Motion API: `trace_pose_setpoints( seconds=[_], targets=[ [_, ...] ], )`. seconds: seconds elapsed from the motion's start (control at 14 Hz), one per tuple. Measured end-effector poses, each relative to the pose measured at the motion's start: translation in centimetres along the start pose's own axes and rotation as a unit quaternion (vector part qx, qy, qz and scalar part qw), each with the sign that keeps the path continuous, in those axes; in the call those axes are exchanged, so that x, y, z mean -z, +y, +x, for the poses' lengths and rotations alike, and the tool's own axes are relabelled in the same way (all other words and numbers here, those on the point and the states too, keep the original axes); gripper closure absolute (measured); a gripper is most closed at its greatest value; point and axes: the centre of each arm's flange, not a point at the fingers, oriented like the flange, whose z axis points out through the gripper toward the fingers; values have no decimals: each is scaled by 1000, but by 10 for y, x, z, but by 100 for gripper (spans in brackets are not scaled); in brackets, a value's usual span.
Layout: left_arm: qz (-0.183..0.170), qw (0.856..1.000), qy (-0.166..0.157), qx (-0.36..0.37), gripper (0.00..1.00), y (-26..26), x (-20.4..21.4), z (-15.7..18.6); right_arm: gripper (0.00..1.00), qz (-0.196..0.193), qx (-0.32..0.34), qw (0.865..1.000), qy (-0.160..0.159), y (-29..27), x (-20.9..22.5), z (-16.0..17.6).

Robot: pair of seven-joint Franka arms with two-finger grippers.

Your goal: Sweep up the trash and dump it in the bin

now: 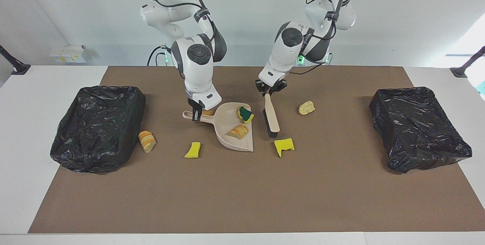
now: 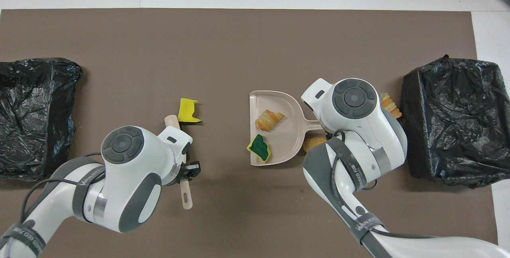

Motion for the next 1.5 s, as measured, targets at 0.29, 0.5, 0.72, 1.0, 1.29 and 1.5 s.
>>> trace_pose_setpoints(
  seconds=[0.29,0.5,0.72,1.0,1.29,1.5],
  targets=[
    [17,999,-27,-33,75,26,-6,-27,69,0,0,1000,0,0,0,0],
    [33,998,-56,-7,75,4,10,-19,69,0,0,1000,0,0,0,0],
    [56,991,-89,83,75,-20,39,-20,69,0,0,1000,0,0,0,0],
    [100,952,-96,274,75,-17,48,-44,69,0,0,1000,0,0,0,0],
    [129,925,-120,336,75,-52,38,-36,69,0,0,1000,0,0,0,0],
    [140,912,-136,361,75,-86,30,-35,69,0,0,1000,0,0,-1,0]
  ],
)
